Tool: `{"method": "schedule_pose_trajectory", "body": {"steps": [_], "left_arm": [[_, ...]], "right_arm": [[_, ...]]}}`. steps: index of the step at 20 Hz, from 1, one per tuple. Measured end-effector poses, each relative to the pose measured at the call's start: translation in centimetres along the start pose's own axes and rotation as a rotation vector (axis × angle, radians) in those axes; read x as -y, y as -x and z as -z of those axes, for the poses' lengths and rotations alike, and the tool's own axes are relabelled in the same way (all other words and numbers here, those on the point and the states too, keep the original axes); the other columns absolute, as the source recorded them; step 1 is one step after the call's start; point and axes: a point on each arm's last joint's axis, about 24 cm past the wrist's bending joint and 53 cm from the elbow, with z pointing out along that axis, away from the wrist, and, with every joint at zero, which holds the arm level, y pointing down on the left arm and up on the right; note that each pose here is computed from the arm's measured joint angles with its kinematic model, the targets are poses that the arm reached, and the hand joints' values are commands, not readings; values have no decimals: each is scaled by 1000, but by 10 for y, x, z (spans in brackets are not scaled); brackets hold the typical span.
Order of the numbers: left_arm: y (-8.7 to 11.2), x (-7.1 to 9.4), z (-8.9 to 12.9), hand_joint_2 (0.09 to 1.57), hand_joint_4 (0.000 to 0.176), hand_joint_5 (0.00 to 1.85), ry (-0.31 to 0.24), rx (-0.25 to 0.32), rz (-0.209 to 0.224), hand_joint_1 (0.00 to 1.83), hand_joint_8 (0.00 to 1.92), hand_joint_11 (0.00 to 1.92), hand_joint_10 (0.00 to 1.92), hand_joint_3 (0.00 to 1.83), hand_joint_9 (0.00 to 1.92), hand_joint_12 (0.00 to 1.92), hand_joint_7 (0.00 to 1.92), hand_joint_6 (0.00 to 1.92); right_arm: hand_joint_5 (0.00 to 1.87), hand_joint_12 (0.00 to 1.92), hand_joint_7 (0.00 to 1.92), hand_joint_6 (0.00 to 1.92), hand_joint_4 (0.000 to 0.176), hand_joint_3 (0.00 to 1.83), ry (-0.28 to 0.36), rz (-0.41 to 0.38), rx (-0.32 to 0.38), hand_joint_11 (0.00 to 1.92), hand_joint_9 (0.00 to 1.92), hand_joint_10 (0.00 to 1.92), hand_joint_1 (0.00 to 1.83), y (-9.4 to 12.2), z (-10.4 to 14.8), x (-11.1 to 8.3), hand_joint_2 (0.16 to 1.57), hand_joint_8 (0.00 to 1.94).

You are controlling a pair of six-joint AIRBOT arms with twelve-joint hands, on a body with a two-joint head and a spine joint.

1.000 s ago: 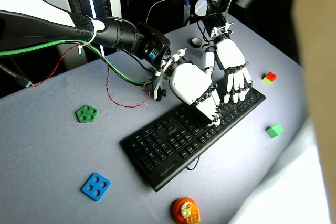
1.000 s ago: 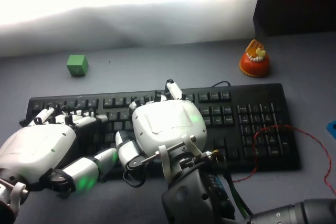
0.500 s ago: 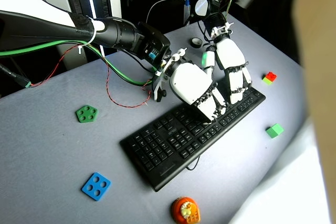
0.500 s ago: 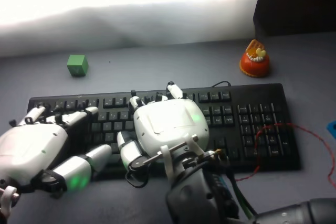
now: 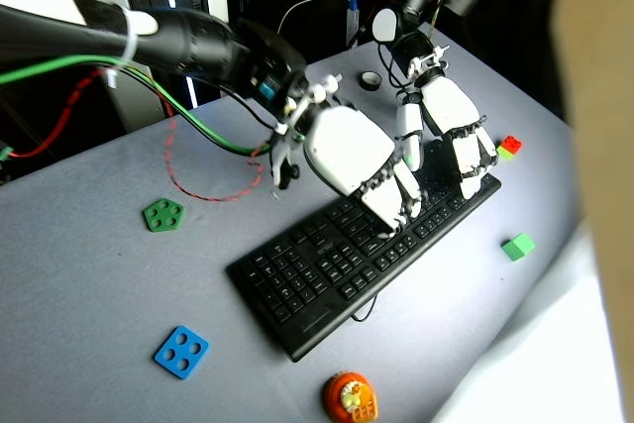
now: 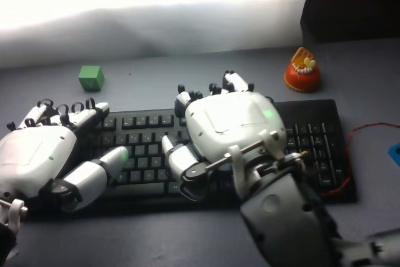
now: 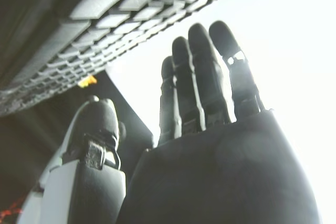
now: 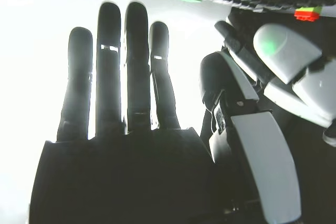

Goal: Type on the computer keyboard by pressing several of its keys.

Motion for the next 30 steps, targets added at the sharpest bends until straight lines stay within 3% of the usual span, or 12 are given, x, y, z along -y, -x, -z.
{"method": "schedule_pose_trajectory", "body": {"steps": [4,5,6,7,8,9,12,14,15,17,19,30], "left_arm": [[-6,-1,-2,1320,5,228,1,-7,4,405,4,0,2,0,346,1098,355,4],[-7,-1,-2,1276,3,170,-1,-11,2,561,1,0,0,0,290,1031,297,1],[-7,-1,-2,1127,52,60,-1,-10,1,942,0,0,0,0,158,817,179,0],[-7,-1,-2,1127,52,60,-1,-11,-1,942,0,0,0,0,158,817,179,0],[-7,-2,-2,1082,60,11,2,-10,1,1057,0,0,0,0,61,651,59,0],[-5,0,-4,1065,62,1,-2,-4,13,1107,0,0,1,0,45,618,34,0],[-1,8,-6,998,63,0,-33,8,11,1113,4,0,4,0,43,665,28,0],[-1,7,-5,995,62,0,-31,8,13,1074,3,0,3,0,46,551,45,0],[-1,7,-5,1024,61,1,-31,8,12,1048,5,0,9,1,63,595,64,0],[-2,5,-4,1191,38,45,-24,5,12,339,22,0,44,36,175,877,170,13],[-9,3,-2,1250,29,90,-9,-19,21,49,10,0,37,12,208,899,209,15],[-12,1,4,1237,21,155,-8,-43,9,0,0,0,2,0,204,936,231,2]], "right_arm": [[423,1629,735,550,0,0,1,21,9,44,465,633,208,16,5,6,1497,2],[435,1619,744,550,0,0,-2,30,20,58,474,635,225,21,5,8,1491,5],[431,1613,740,549,0,0,-6,36,25,41,471,632,223,24,4,9,1490,3],[431,1613,740,549,0,0,-6,35,26,41,471,632,223,25,5,9,1490,3],[434,1615,741,551,0,0,-5,35,25,47,480,635,221,26,5,8,1491,3],[435,1616,740,551,0,0,4,32,22,49,481,636,221,26,6,5,1493,2],[438,1615,750,553,0,0,15,37,19,48,482,634,227,27,5,0,1492,6],[435,1611,742,550,0,0,12,37,25,48,481,631,227,30,5,1,1492,2],[439,1612,745,552,0,0,15,39,28,49,483,632,225,31,5,-1,1492,3],[435,1612,745,550,0,0,21,41,24,47,481,631,225,30,7,-3,1494,3],[428,1620,744,549,0,1,27,40,14,37,473,636,207,29,9,-5,1500,2],[437,1628,746,548,0,3,29,45,11,26,474,648,179,29,11,-4,1504,1]]}}
